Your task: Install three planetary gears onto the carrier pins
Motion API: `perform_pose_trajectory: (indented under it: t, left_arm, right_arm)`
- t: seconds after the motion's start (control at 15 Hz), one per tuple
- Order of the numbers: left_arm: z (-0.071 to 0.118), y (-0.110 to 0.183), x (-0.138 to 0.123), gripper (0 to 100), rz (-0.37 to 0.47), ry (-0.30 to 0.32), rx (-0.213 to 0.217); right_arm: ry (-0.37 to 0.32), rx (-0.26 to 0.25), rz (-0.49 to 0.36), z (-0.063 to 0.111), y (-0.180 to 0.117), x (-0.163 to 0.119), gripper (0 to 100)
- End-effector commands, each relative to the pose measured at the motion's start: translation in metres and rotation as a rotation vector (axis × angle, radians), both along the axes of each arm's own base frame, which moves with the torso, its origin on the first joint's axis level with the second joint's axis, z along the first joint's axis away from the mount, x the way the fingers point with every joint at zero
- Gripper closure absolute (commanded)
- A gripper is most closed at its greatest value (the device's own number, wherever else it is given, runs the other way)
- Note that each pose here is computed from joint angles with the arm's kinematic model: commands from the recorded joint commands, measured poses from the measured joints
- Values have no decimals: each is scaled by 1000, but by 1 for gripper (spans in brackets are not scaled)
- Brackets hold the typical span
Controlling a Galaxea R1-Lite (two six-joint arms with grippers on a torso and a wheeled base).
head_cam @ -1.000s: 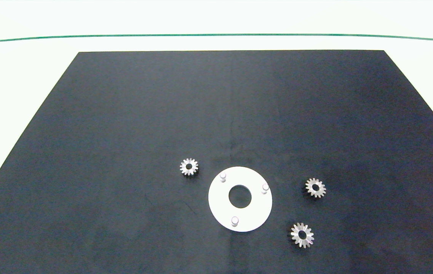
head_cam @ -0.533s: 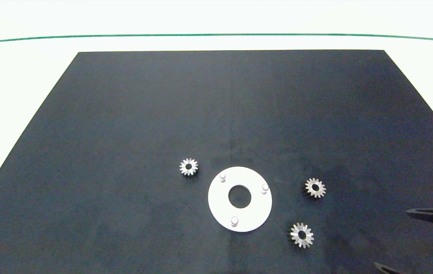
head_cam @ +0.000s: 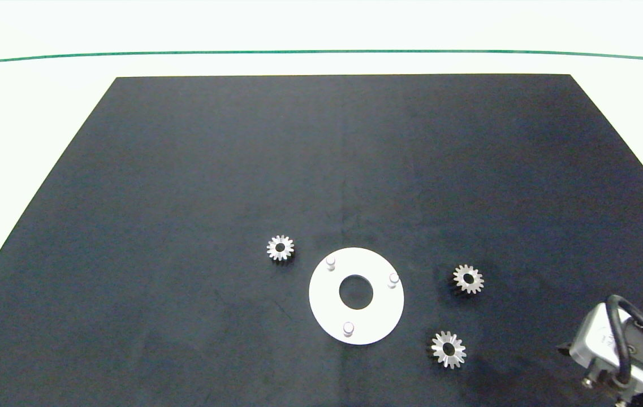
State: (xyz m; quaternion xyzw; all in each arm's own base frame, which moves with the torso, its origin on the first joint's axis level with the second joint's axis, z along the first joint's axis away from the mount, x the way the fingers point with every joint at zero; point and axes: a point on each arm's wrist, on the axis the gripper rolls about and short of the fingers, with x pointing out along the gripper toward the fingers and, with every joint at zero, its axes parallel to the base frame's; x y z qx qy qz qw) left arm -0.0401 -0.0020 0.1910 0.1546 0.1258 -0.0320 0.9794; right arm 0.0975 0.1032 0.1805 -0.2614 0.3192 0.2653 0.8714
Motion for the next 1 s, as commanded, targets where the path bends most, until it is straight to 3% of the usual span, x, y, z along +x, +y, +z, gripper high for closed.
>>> perform_pose_trajectory:
  t: [0.07, 0.53, 0.93, 1.0]
  left_arm:
    - [0, 0, 0, 0, -1, 3, 3]
    - [0, 0, 0, 0, -4, 3, 2]
    - [1, 0, 0, 0, -5, -7, 2]
    - [1, 0, 0, 0, -5, -5, 2]
  right_arm:
    - [29, -35, 0, -7, 15, 13, 0]
    - [76, -76, 2, -18, 46, 39, 0]
    - [44, -29, 2, -21, 61, 48, 0]
    - [55, -39, 1, -26, 63, 50, 0]
